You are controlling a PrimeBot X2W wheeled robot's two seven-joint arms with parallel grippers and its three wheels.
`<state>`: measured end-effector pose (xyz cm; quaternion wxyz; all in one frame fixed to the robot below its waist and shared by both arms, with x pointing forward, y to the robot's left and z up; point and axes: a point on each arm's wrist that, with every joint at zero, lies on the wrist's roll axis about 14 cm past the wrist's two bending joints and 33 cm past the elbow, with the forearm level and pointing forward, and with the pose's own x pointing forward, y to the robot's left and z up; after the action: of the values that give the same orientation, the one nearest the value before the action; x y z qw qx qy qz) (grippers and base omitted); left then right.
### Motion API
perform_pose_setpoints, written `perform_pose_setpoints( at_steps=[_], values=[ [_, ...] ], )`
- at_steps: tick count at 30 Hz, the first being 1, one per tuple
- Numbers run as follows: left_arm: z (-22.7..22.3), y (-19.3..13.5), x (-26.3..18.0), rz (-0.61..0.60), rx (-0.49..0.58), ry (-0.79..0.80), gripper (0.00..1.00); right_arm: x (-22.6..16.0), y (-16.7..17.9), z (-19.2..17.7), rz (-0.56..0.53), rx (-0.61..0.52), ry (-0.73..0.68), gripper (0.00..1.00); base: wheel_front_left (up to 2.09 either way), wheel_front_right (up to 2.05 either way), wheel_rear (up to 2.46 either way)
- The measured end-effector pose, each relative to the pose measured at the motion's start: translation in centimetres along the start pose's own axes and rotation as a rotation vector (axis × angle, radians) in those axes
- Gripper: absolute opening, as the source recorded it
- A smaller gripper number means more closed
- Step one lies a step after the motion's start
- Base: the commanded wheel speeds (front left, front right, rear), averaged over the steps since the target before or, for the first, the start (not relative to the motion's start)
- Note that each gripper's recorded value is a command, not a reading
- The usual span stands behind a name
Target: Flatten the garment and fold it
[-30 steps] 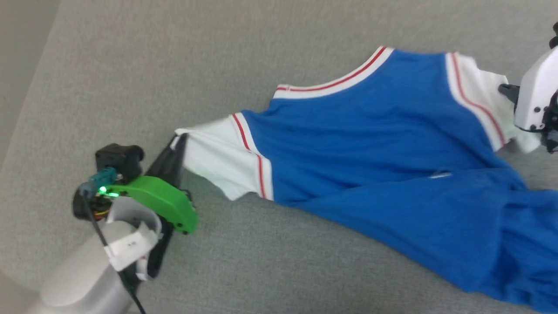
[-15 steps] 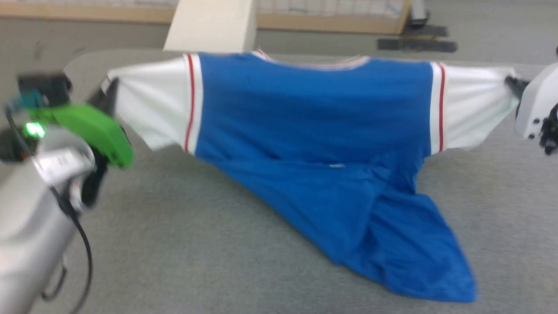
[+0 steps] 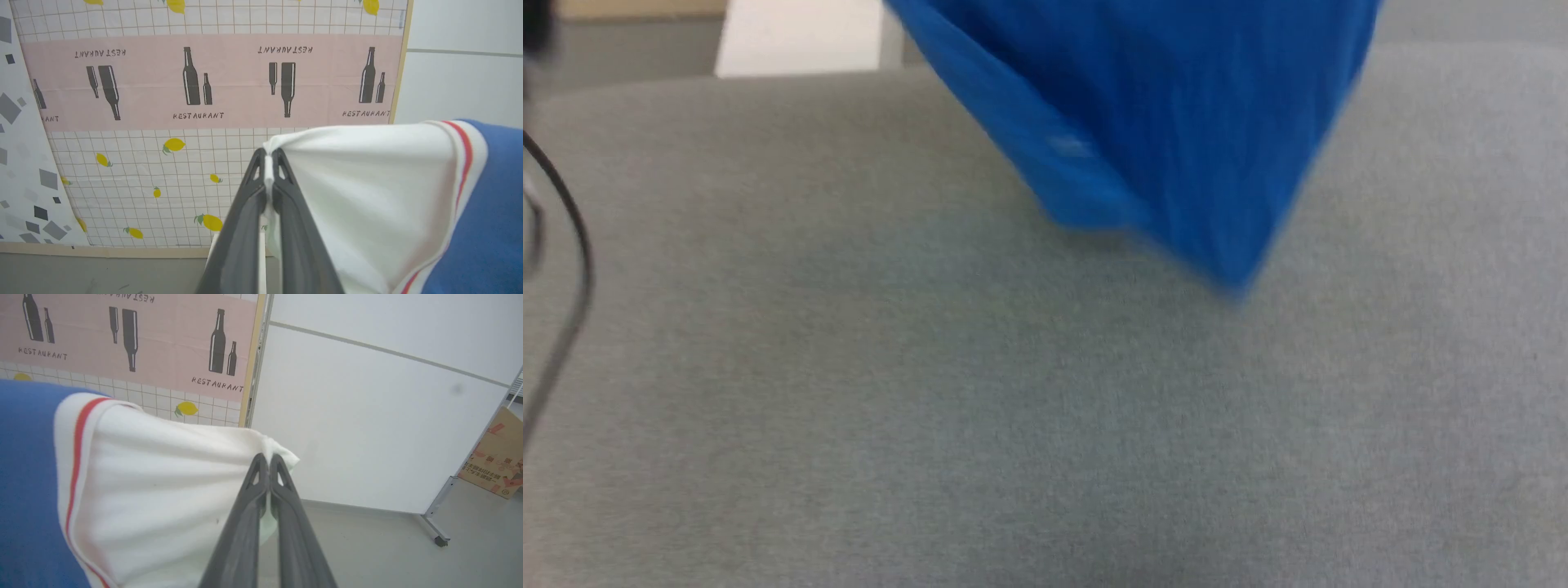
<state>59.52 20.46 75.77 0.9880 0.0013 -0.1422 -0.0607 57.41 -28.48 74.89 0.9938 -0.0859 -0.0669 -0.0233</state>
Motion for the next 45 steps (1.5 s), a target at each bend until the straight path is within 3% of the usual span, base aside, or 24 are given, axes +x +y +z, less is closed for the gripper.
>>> perform_pose_setpoints(
  at_steps=[5, 10, 16, 24, 34, 39, 45],
  values=[
    [3.8, 0.5, 4.5, 0.019, 0.019, -0.17, 0.0, 3.5, 0.5, 4.2, -0.012, -0.054, -0.18, 0.0, 0.0, 0.0, 0.0],
    [3.5, 1.2, 7.8, 0.039, 0.032, -0.226, 0.0, 6.8, 2.3, 4.9, 0.014, -0.08, -0.267, 0.0, 0.0, 0.0, 0.0],
    [-4.0, 2.0, 10.5, 0.053, 0.06, -0.115, 0.0, 10.6, 6.1, -1.0, 0.087, -0.085, -0.196, 0.0, 0.0, 0.0, 0.0],
    [-15.3, 2.3, 10.2, 0.06, 0.003, 0.065, 0.0, 12.0, 9.6, -10.5, 0.164, -0.085, -0.038, 0.0, 0.0, 0.0, 0.0],
    [-21.7, 2.2, 3.5, 0.059, -0.121, 0.22, 0.0, 6.6, 11.6, -18.0, 0.226, 0.01, 0.125, 0.0, 0.0, 0.0, 0.0],
    [-22.4, 3.0, -2.4, 0.094, -0.184, 0.255, 0.0, 1.0, 12.1, -21.2, 0.257, 0.075, 0.191, 0.0, 0.0, 0.0, 0.0],
    [-25.1, 2.1, -12.8, 0.135, -0.208, 0.37, 0.0, -6.9, 11.2, -24.3, 0.266, 0.13, 0.276, 0.0, 0.0, 0.0, 0.0]
  ],
)
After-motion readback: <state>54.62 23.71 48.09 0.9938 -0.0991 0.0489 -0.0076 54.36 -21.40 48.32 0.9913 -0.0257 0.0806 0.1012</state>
